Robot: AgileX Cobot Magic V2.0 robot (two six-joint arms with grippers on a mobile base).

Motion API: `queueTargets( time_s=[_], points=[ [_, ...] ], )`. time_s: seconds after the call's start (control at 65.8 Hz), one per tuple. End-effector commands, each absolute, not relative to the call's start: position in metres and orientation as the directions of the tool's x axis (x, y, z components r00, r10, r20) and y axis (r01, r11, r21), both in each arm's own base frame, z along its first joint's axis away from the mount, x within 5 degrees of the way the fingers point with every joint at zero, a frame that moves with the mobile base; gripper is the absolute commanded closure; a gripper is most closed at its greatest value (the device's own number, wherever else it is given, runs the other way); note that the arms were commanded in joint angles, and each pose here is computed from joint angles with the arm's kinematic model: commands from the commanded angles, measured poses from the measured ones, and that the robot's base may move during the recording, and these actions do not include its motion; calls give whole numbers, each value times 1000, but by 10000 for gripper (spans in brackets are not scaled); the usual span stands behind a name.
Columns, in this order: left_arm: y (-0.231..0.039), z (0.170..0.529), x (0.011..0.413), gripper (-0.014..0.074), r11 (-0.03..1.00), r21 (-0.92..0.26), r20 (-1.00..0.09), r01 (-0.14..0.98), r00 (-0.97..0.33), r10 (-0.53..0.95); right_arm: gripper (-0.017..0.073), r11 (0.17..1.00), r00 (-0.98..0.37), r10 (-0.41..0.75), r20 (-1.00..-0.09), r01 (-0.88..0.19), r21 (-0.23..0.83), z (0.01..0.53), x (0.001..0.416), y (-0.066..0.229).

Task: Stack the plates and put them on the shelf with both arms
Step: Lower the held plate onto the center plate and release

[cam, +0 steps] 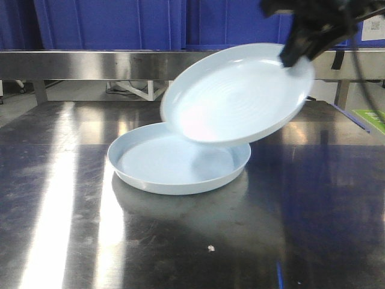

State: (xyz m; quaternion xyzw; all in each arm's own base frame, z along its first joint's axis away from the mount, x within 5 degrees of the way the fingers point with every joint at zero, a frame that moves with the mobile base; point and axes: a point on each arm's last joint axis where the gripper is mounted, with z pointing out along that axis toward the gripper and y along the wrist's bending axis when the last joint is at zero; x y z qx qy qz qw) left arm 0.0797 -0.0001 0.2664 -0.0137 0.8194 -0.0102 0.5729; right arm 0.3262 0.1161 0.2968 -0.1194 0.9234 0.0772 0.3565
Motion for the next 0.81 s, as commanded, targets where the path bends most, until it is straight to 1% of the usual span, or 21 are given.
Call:
queueTargets(
  time_s=[0.0,0.137,0.335,0.791],
  points=[
    [0,282,82,510,999,-39,-968,-4,-248,-39,511,943,-608,-155,-779,-326,67,321,329,133],
    [0,282,82,510,999,-39,-968,-4,-248,-39,511,930,-612,-185,-769,-363,66,315,338,152],
    [0,282,82,510,999,-39,-968,-4,-248,-39,511,921,-626,-208,-752,-383,64,313,349,167],
    [0,282,82,510,999,-39,-968,-4,-248,-39,511,921,-680,-240,-693,-385,60,294,354,173]
  ],
)
